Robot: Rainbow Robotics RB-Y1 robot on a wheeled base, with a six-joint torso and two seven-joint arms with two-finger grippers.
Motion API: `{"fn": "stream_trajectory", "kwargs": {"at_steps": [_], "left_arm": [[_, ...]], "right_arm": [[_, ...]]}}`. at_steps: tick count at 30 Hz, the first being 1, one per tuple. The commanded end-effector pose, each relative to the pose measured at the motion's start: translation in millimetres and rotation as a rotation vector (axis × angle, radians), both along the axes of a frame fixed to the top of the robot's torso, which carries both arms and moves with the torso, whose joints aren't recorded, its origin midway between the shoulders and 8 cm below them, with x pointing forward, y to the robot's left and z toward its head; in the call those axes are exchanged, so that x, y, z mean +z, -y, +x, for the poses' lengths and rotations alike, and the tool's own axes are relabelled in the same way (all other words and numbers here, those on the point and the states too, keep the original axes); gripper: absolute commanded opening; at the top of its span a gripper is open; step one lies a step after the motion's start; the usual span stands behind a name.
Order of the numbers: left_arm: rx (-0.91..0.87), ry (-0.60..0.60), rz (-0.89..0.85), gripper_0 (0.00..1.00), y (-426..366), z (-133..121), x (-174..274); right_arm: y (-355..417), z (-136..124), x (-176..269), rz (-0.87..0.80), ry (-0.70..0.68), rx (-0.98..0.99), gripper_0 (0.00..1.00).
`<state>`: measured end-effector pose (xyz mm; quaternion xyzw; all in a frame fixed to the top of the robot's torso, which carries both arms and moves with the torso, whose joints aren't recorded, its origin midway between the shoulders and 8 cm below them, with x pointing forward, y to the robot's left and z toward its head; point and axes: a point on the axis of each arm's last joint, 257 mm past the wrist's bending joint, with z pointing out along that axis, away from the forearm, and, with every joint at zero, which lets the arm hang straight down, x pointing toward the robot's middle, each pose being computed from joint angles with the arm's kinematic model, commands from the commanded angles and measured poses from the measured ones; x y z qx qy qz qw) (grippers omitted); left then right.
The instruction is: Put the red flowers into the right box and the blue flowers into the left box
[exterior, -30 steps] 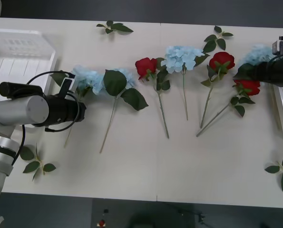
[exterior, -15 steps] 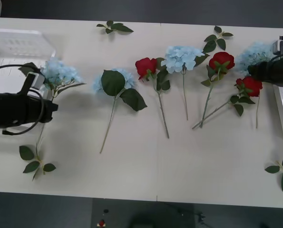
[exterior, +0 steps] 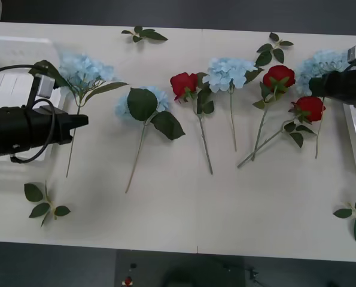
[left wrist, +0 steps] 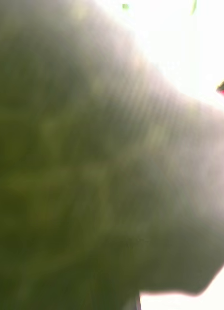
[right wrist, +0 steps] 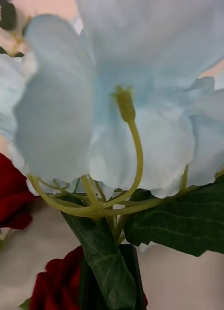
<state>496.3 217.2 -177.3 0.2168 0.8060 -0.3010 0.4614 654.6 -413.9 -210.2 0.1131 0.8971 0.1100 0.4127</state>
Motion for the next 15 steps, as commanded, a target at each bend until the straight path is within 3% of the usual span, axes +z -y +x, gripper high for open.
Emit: {"fn": "stream_trajectory", "kwargs": {"at_steps": [1, 7, 15], "left_arm": [[-0.045, 0.148, 0.053, 0.0, 6.2, 18.1, 56.7], [0.054, 0.283, 0.241, 0.0, -38.3, 41.4, 102.5], [0.265, 0.397, 0.381, 0.0, -127.4, 47.6, 159.6]], "right_arm": [[7.9, 6.6, 71.0, 0.09, 0.082, 0.004, 0.0], [1.6, -5.6, 91.5, 0.133, 0.137, 0.088, 0.0], [-27.7, -29.9, 116.7, 0.16, 0.266, 0.264, 0.0]]}}
